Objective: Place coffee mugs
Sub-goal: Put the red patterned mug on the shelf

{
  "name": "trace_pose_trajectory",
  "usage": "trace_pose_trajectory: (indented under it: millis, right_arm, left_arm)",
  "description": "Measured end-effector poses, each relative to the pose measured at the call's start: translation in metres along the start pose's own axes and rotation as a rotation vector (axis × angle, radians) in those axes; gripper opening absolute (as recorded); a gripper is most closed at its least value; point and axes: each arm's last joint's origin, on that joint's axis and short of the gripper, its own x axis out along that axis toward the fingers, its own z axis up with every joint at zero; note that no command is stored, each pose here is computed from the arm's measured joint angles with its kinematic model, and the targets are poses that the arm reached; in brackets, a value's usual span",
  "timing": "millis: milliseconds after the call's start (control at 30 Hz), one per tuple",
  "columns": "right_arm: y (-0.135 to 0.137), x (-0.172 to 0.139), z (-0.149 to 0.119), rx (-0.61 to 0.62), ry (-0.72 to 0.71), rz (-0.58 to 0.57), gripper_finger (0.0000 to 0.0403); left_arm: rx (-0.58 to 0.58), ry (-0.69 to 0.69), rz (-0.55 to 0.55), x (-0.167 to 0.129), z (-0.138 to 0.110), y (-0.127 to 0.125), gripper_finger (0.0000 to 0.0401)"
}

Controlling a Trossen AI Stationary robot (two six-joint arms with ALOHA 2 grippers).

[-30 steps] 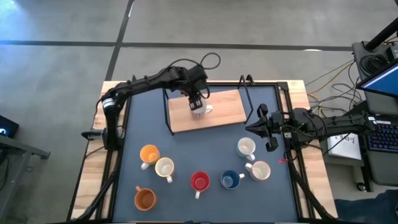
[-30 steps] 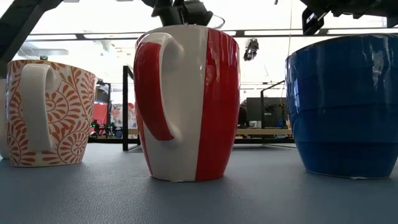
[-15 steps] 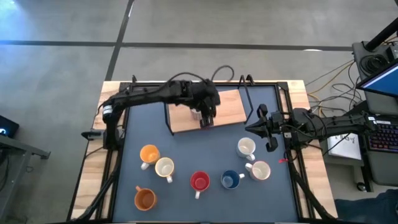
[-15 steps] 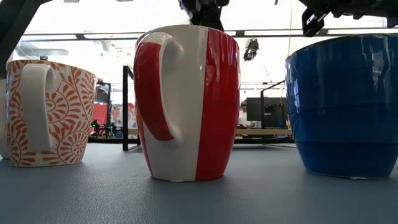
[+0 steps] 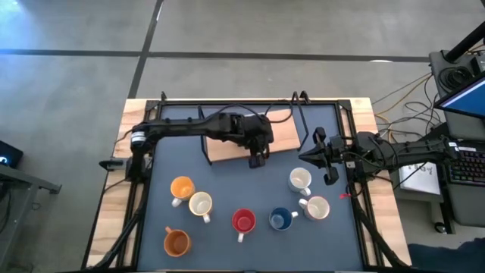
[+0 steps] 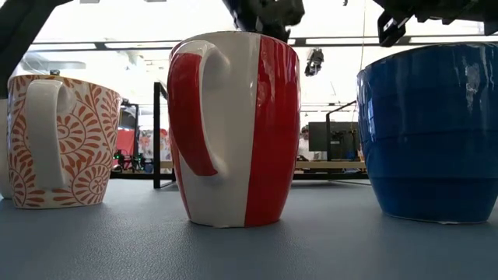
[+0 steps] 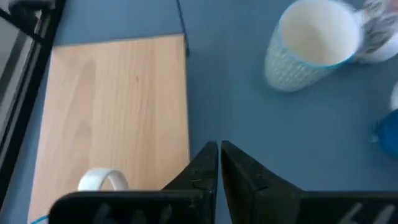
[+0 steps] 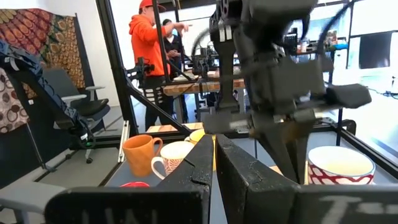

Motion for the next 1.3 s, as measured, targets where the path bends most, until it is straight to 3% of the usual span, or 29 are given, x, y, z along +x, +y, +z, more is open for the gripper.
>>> trace_pose_trajectory:
  millis: [167,433,767,1200,1300]
  right_arm:
    - [0.0,0.0,0.0,0.0,0.003,0.0,0.0009]
    - [0.0,0.0,0.0,-0.001,0.005,0.0,0.0009]
    - [0.0,0.0,-0.001,0.001,0.007,0.0,0.0009]
    - [0.0,0.0,-0.001,0.002,0.011,-0.001,0.0009]
    - [0.0,0.0,-0.001,0.002,0.011,-0.001,0.0009]
  left_arm:
    - [0.003,0.051,0.165,0.016,-0.005,0.007,0.0001]
    - [-0.001,0.177,0.237,0.047,-0.019,0.021,0.0]
    - [-0.034,0.373,0.367,0.061,-0.041,0.042,0.0]
    - [-0.101,0.504,0.394,0.057,-0.055,0.057,0.0]
    - [-0.123,0.491,0.351,0.057,-0.054,0.055,0.0]
